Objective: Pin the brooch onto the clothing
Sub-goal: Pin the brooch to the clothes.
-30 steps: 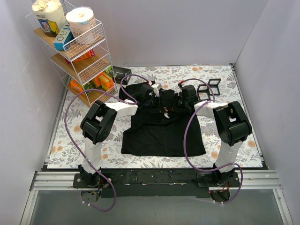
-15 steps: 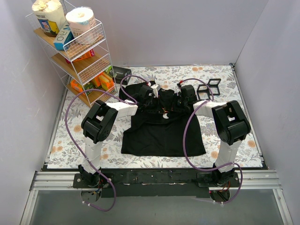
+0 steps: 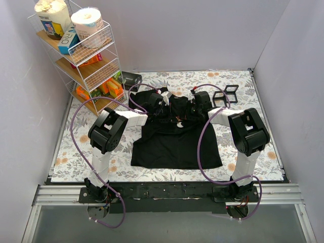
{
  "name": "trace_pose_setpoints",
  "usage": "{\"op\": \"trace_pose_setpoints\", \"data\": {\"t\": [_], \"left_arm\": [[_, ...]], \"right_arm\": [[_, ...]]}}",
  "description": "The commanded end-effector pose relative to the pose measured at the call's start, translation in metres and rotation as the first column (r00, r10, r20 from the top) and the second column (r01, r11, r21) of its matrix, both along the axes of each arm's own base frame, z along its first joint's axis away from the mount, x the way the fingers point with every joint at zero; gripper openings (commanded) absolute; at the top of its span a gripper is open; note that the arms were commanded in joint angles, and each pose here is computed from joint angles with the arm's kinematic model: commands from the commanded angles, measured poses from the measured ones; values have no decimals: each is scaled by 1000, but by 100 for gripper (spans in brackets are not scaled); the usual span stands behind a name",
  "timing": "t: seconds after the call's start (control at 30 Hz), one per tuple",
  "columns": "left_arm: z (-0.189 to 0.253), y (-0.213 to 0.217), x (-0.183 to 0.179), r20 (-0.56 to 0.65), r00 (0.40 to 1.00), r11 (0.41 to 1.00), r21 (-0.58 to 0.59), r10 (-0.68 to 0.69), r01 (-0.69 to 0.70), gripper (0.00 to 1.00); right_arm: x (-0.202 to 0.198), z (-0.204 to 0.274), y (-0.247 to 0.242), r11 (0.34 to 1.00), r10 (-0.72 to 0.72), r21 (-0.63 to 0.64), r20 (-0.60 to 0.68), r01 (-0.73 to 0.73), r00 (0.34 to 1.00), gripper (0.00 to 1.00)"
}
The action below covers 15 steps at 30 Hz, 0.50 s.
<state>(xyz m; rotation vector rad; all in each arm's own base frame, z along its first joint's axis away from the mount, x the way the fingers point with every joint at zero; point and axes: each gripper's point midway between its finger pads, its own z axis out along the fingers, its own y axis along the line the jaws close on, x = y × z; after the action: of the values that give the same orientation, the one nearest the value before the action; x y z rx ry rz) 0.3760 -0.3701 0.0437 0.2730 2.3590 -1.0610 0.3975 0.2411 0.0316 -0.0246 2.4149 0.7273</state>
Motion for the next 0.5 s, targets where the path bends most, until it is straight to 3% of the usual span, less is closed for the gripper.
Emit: {"op": "trace_pose_setpoints", "data": {"t": [0.0,0.47], "left_arm": [[-3,-20,-32,-62,992,993,-52,-109,106,0],[1,-31,-39,-54,988,987,-73,-144,140,0]], "right_arm": [[8,18,32,997,49,54,52,-52,997,1],[2,21,40,994,90,53,56,-93,994,1]]}}
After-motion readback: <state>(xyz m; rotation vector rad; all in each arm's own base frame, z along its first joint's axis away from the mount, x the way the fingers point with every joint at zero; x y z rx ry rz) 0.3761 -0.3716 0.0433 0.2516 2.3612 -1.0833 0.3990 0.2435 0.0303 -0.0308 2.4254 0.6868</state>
